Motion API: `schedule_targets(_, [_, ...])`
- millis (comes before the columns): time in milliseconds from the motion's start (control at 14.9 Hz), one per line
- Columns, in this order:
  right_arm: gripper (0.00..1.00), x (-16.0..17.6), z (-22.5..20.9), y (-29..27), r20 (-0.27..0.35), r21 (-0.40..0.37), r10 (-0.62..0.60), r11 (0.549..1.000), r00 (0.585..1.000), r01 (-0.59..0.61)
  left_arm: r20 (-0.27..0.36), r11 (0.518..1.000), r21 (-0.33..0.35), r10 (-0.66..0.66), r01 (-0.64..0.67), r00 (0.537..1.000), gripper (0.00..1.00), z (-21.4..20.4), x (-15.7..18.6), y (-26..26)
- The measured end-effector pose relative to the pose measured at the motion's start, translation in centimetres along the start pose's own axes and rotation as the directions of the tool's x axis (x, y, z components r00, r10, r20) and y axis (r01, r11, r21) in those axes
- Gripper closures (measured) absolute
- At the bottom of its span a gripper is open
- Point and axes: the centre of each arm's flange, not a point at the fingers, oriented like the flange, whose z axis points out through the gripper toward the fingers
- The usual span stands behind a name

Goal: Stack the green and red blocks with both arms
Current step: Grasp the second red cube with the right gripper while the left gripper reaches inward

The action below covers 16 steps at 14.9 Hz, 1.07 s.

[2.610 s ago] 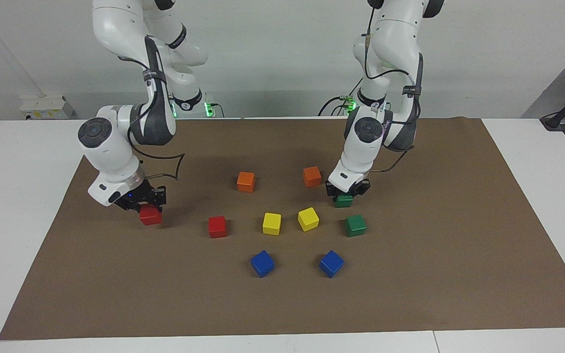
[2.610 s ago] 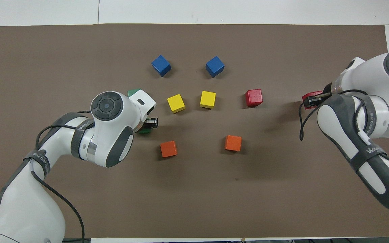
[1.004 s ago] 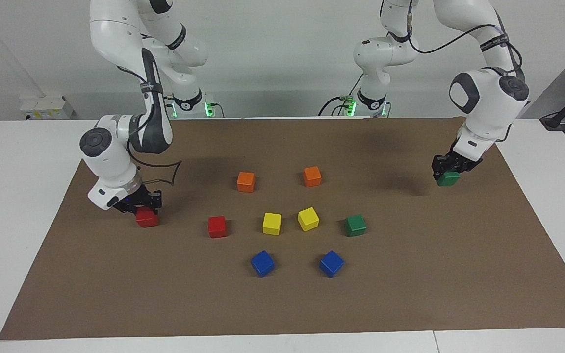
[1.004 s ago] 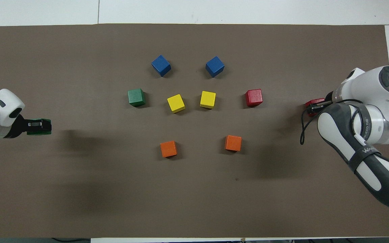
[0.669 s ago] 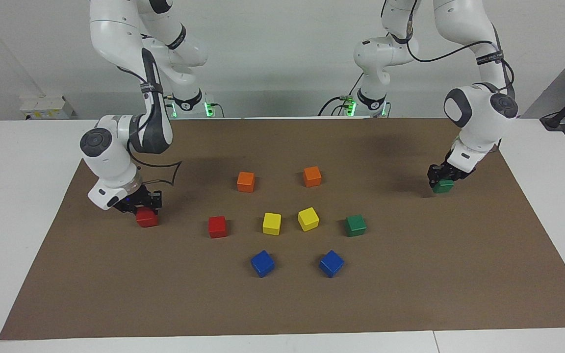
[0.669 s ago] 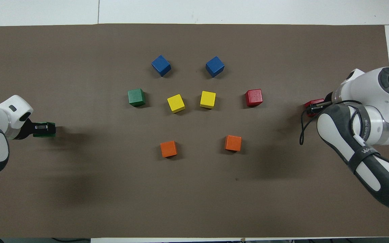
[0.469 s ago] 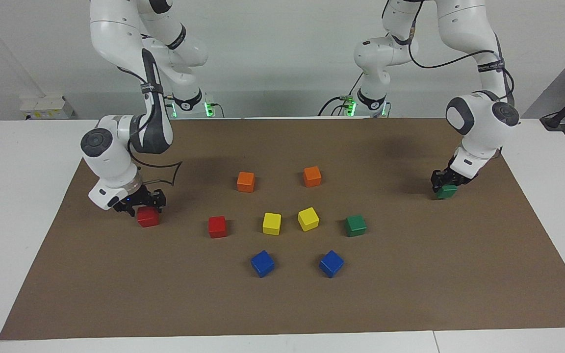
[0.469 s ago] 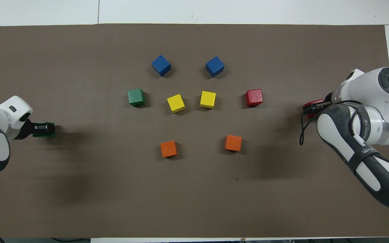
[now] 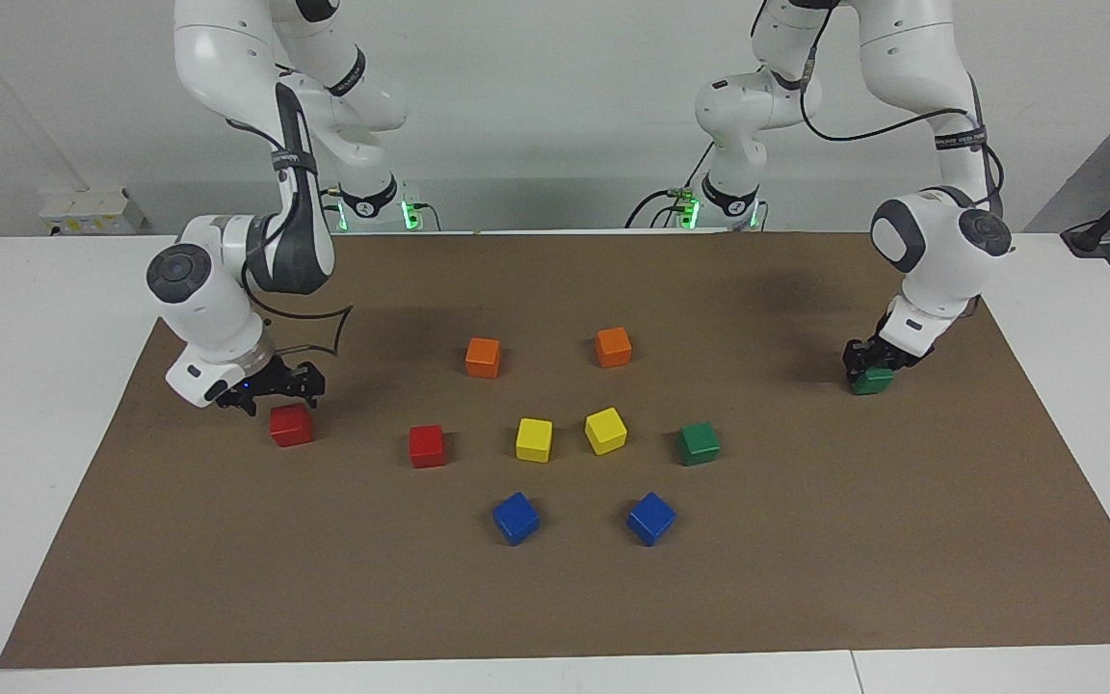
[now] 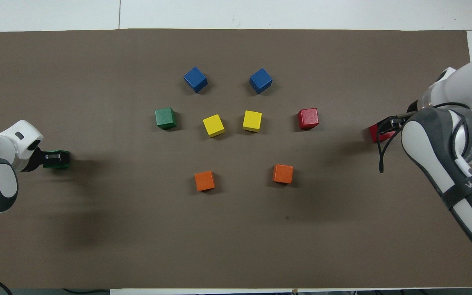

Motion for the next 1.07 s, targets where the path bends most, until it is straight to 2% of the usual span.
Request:
schedule_targets(134, [0.0,0.9,-1.4,-2.5,-0.032,-0.003,0.014,1.0,0.999,-0.014,0.0,1.0,0.0,0.005,-0.005,1.0,0.45,0.0,0.0,0.0])
schedule_targets(201, [0.0,1.3,-1.4,-4.1,-0.045,-0.003,0.021,1.0,0.999,-0.021,0.0,1.0,0.0,0.016,-0.016,1.0,0.41,0.1,0.0,0.0])
schedule_targets(469, [0.0,2.8,0.1,-12.5,-0.06,0.003,0.059,0.998,0.996,-0.059,0.012,0.999,-0.002,0.052,-0.052,0.999,0.0,1.0,-0.2,-0.1])
schedule_targets(669, [0.0,4.6,2.4,-15.8,-0.087,0.014,0.05,0.999,0.995,-0.049,0.026,0.998,-0.007,0.06,-0.06,0.998,0.0,-0.5,0.8,-0.2])
schedule_targets(870, [0.0,5.6,4.7,-16.7,-0.088,0.018,0.046,0.999,0.995,-0.044,0.045,0.996,-0.019,0.084,-0.083,0.995,0.0,-7.7,4.6,0.3])
schedule_targets(1071, [0.0,5.9,6.3,-18.3,-0.103,0.024,0.028,0.999,0.994,-0.025,-0.008,0.991,-0.012,0.13,-0.13,0.992,0.0,-14.6,7.7,4.5])
